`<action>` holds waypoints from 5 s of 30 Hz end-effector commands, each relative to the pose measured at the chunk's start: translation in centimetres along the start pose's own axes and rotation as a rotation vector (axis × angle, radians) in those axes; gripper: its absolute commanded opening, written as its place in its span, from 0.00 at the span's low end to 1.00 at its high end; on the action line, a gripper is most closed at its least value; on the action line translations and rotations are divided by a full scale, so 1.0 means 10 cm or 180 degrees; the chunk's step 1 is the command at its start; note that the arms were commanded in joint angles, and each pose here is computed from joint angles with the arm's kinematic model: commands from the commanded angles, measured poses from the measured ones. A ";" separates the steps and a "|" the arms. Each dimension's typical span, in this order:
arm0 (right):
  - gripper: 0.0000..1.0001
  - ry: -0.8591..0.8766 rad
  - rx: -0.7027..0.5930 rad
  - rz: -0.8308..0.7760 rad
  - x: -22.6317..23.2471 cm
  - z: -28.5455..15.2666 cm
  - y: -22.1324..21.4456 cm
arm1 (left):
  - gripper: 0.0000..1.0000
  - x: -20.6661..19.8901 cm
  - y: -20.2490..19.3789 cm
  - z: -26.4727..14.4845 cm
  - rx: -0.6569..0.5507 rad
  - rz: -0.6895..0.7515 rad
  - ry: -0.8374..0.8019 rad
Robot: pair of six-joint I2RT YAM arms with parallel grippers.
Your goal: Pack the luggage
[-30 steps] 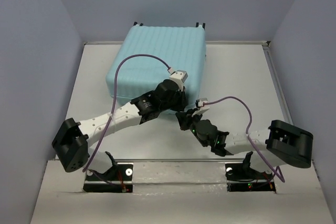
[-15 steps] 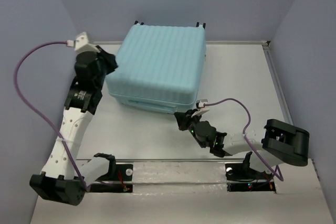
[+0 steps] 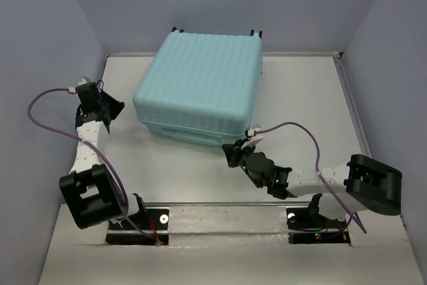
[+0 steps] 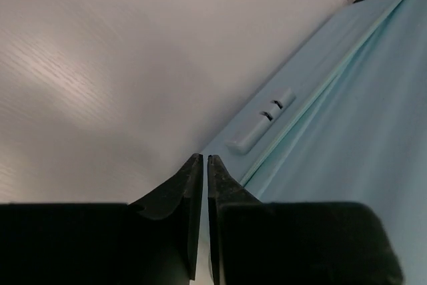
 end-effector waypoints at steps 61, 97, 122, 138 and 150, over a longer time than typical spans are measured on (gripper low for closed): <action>0.07 -0.1841 -0.0743 -0.0368 -1.40 -0.57 2.77 | 0.41 -0.53 0.02 -0.43 -0.0457 0.0273 -0.0763; 0.25 0.0263 0.1005 0.0327 -1.77 1.59 2.04 | 0.39 -0.83 -2.40 -0.68 0.0561 0.0665 -0.1298; 1.00 0.0244 -0.0117 -0.0044 -1.51 1.26 4.06 | 0.99 -1.84 -0.39 -2.15 -0.1318 0.0506 -0.1395; 1.00 0.0630 -0.0161 -0.0079 -0.78 -0.29 2.44 | 0.99 -1.55 -0.14 0.16 0.0147 -0.0276 -0.1441; 1.00 0.0832 0.0021 -0.0135 -0.67 -0.54 1.99 | 0.99 -1.60 -0.38 0.78 0.0452 -0.0849 -0.1886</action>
Point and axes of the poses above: each gripper's point midway between its finger pads, its own z axis out along the fingers, its own x axis along the line the jaws close on, y = z × x, the point moved 4 cm from there along -z, back along the fingers, and after that the axes turned 1 degree about z, right-handed, at the moved point
